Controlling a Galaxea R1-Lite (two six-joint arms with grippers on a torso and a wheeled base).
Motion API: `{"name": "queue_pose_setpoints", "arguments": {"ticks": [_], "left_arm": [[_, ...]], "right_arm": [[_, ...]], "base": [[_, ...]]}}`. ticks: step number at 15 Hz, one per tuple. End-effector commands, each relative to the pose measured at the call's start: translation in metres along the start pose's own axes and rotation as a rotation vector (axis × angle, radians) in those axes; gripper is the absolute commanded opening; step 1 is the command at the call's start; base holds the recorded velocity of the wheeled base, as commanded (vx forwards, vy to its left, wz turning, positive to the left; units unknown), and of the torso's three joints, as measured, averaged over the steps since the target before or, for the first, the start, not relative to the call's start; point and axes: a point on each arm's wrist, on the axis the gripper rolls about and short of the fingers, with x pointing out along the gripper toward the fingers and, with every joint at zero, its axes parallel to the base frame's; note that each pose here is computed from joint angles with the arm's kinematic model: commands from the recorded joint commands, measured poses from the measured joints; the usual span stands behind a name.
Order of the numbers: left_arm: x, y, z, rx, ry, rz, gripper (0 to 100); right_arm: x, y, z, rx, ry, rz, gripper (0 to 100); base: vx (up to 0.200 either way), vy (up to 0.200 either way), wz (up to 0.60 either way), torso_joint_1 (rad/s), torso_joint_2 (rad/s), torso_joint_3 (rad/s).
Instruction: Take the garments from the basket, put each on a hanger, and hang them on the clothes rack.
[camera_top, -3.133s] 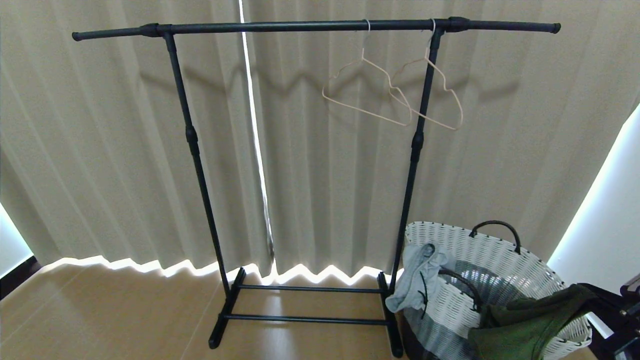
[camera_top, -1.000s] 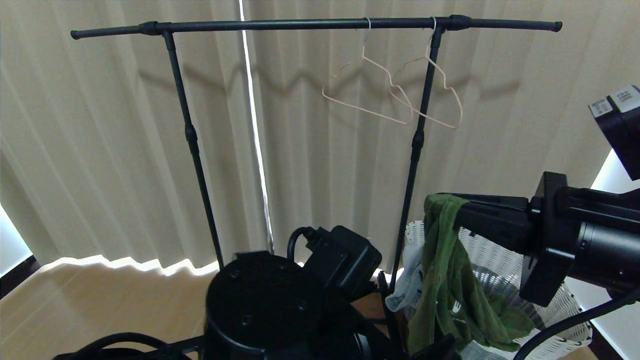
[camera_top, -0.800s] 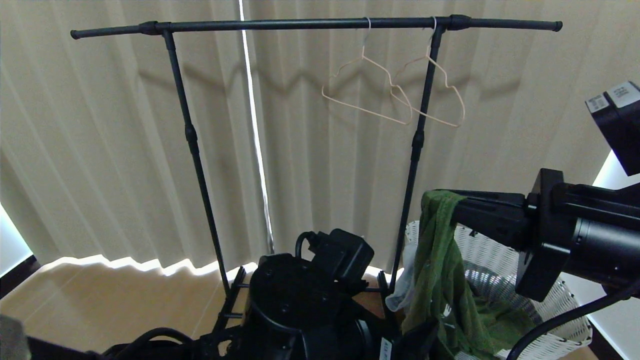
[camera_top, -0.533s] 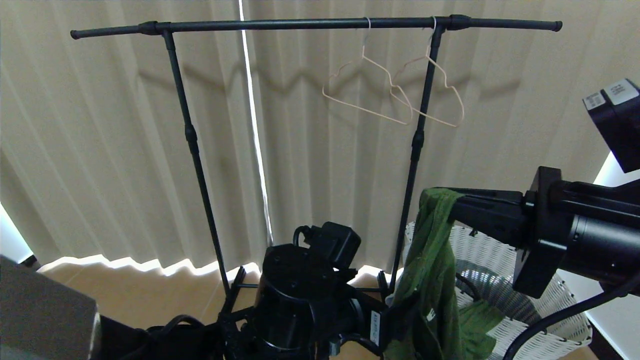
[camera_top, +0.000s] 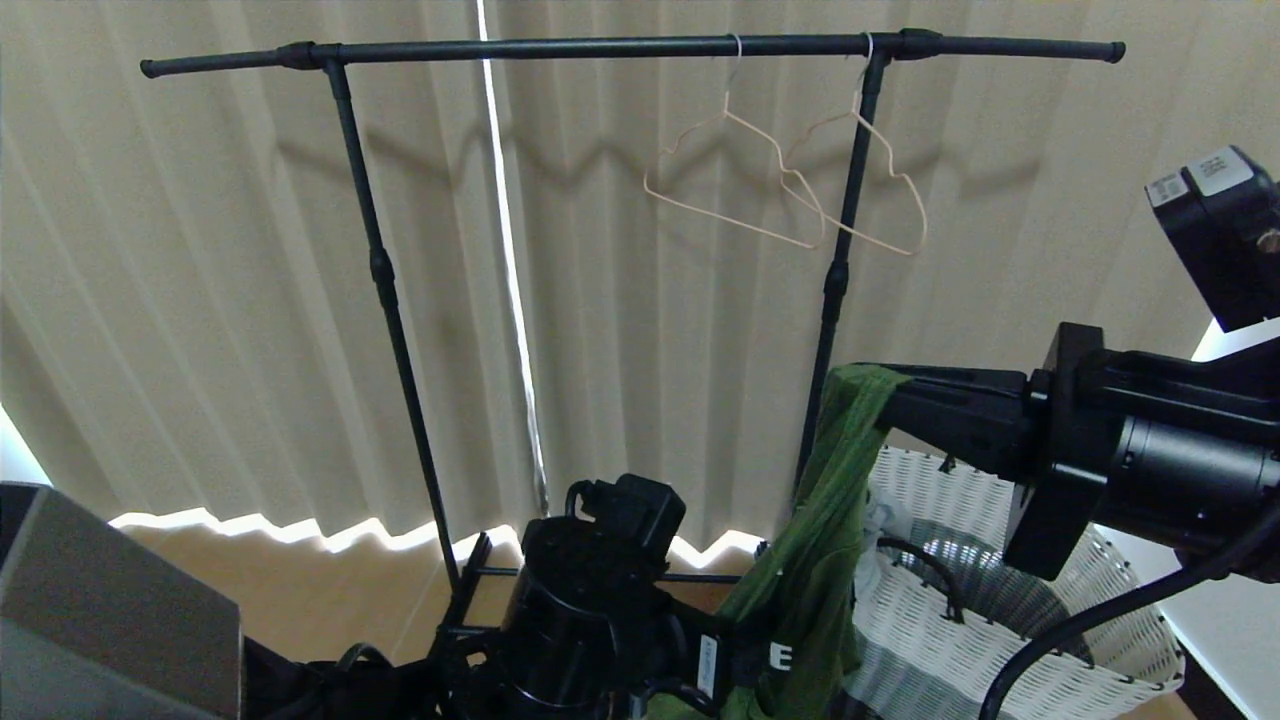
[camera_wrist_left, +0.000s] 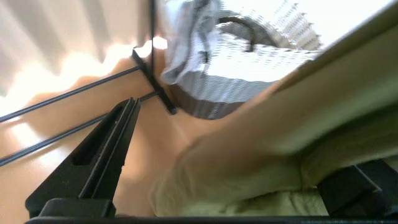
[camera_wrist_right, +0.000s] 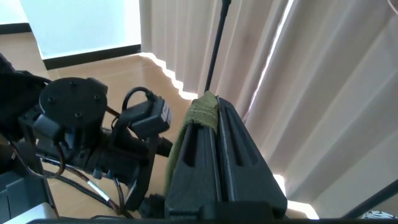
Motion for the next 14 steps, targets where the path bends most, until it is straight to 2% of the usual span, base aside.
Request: {"name": "queue_pose_setpoints", "arguments": {"ticks": [1, 5, 6, 8, 11, 14], "left_arm": [[-0.007, 0.004, 0.000, -0.001, -0.005, 0.028, 100], [-0.029, 0.008, 0.001, 0.000, -0.025, 0.021, 100], [-0.041, 0.007, 0.011, 0.012, -0.086, -0.004, 100], [-0.048, 0.007, 0.023, 0.013, -0.153, -0.019, 100], [-0.050, 0.006, 0.029, 0.026, -0.210, -0.066, 100], [-0.051, 0.006, 0.032, 0.033, -0.233, -0.093, 100]], "right_arm": [[0.001, 0.000, -0.001, 0.000, 0.003, -0.001, 0], [0.000, -0.001, -0.001, 0.000, 0.003, -0.004, 0], [0.000, -0.001, -0.002, 0.001, 0.008, -0.002, 0], [0.001, 0.000, -0.002, 0.001, 0.009, 0.001, 0], [0.000, 0.000, 0.000, -0.001, 0.000, 0.002, 0], [0.000, 0.000, 0.000, 0.000, 0.002, 0.002, 0]], "base": [[0.000, 0.000, 0.00, 0.000, 0.00, 0.000], [0.000, 0.000, 0.00, 0.000, 0.00, 0.000], [0.000, 0.000, 0.00, 0.000, 0.00, 0.000], [0.000, 0.000, 0.00, 0.000, 0.00, 0.000], [0.000, 0.000, 0.00, 0.000, 0.00, 0.000], [0.000, 0.000, 0.00, 0.000, 0.00, 0.000]]}}
